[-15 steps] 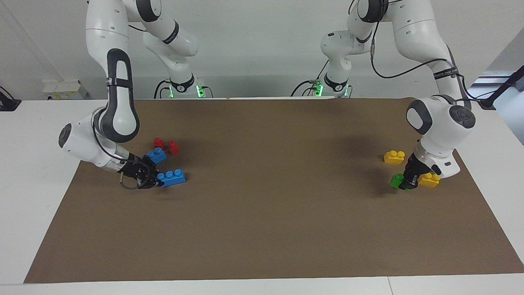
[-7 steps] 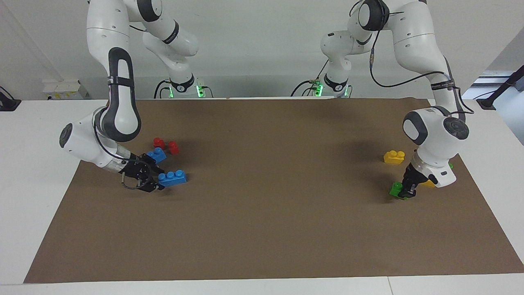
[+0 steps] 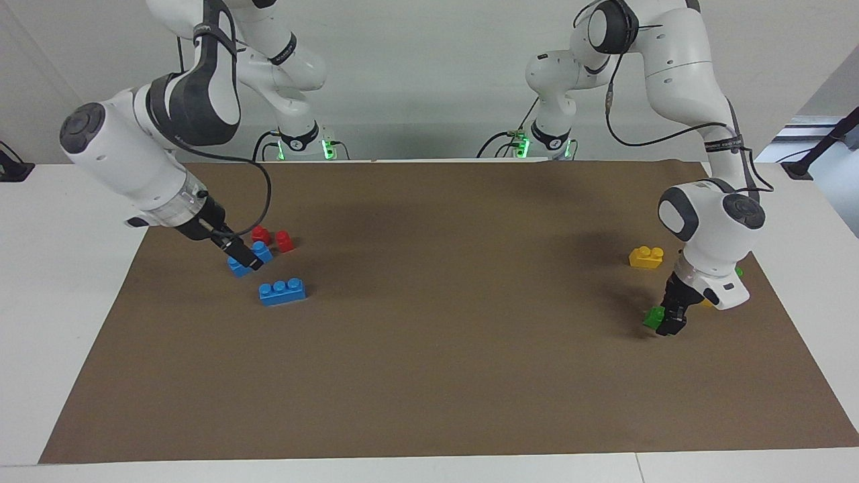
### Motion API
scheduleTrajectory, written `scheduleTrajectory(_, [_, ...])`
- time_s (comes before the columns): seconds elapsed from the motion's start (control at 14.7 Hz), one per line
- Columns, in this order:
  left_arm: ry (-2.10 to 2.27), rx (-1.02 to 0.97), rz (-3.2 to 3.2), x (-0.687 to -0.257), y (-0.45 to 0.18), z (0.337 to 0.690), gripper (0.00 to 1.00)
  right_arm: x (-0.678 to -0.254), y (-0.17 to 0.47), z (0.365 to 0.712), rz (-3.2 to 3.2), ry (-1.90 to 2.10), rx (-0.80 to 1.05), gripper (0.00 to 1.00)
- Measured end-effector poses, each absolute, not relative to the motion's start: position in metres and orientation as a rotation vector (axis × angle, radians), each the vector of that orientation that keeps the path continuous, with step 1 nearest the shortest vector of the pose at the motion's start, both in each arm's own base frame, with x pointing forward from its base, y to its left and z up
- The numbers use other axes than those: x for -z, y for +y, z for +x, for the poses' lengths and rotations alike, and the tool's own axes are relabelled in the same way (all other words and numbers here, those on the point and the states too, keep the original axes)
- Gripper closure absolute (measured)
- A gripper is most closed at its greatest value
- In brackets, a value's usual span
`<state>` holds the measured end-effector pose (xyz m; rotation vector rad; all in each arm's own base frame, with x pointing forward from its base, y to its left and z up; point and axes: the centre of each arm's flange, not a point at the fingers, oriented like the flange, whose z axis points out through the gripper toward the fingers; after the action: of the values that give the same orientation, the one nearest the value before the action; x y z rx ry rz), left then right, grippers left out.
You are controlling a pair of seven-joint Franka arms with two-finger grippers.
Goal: Remove green block with left arm and hold with right
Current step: 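Place the green brick with the left gripper while the right gripper retracts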
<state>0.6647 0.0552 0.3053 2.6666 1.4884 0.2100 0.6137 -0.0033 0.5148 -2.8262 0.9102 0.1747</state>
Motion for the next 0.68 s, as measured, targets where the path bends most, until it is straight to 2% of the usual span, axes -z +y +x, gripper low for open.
scheduleTrajectory(0.07, [1.487,-0.21,2.667,-0.305,0.055,0.665,0.02,-0.53,0.001,0.612,-2.895,0.785,-0.134,0.0])
scheduleTrajectory(0.14, [1.479,-0.211,2.674,-0.305,0.055,0.665,0.0,-0.544,0.007,0.608,-2.951,0.669,-0.1,0.0])
scheduleTrajectory(0.41, [1.339,-0.22,2.768,-0.309,0.054,0.666,0.0,-0.587,0.018,0.59,-3.056,0.37,0.016,0.0])
scheduleTrajectory(0.68, [1.223,-0.214,2.827,-0.352,0.051,0.671,0.0,-0.595,0.01,0.591,-3.128,0.284,0.082,0.0])
